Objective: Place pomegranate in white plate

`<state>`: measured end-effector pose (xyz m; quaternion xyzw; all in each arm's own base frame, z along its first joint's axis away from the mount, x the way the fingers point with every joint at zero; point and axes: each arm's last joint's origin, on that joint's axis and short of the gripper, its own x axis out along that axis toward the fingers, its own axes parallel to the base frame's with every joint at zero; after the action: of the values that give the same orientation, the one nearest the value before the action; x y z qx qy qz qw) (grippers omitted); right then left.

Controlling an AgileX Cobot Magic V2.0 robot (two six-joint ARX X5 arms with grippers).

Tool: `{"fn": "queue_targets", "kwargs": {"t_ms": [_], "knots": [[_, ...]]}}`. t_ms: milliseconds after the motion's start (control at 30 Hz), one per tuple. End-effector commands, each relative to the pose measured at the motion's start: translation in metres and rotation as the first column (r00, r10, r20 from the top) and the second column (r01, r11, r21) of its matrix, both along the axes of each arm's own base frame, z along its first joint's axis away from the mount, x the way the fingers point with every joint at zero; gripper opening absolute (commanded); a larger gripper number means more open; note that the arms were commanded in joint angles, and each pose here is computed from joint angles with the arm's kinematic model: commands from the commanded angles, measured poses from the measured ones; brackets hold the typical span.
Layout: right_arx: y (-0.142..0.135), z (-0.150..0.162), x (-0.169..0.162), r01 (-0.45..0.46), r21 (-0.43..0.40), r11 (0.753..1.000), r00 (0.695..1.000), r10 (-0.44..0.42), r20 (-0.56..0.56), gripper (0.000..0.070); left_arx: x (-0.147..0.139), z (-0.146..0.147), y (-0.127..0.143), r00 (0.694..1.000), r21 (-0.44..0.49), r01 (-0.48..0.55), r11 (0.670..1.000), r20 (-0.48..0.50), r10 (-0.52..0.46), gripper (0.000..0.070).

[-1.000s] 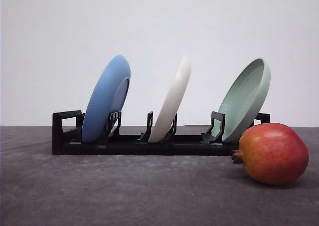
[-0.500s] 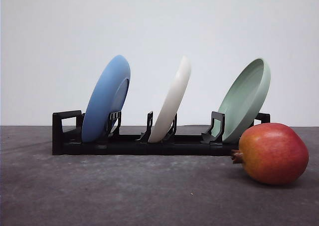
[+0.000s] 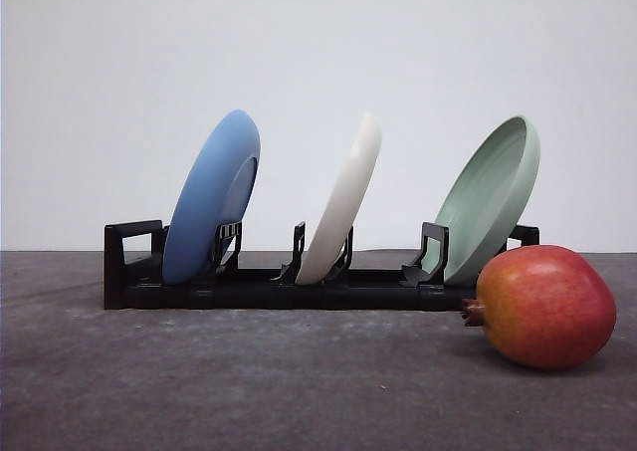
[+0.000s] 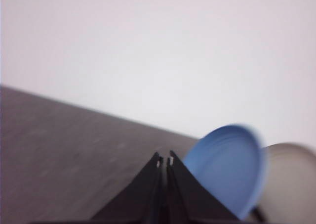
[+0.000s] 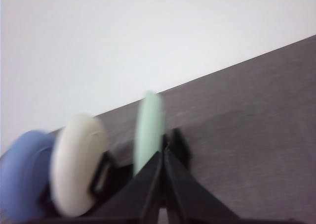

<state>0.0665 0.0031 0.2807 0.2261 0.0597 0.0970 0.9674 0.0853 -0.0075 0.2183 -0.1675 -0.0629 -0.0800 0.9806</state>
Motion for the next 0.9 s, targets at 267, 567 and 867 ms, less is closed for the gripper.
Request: {"fn": "queue_targets", "kwargs": {"t_ms": [267,567,867], "knots": [[0.007,0.086,-0.004,-0.28,-0.199,0.939,0.96,0.273,-0.062,0.0,-0.018,0.1,-0.009,0.921,0.028,0.368,0.929,-0.147,-0.36,0.0],[0.012,0.122,0.003,-0.509,-0.269,0.818,0.852,0.523,-0.023,0.0,0.005,0.16,-0.02,0.687,0.034,0.706,0.707,-0.274,-0.673,0.0],[0.013,0.122,0.004,-0.537,-0.258,0.803,0.835,0.55,-0.023,0.0,0.024,0.174,-0.023,0.663,0.087,0.743,0.663,-0.23,-0.713,0.0]]}}
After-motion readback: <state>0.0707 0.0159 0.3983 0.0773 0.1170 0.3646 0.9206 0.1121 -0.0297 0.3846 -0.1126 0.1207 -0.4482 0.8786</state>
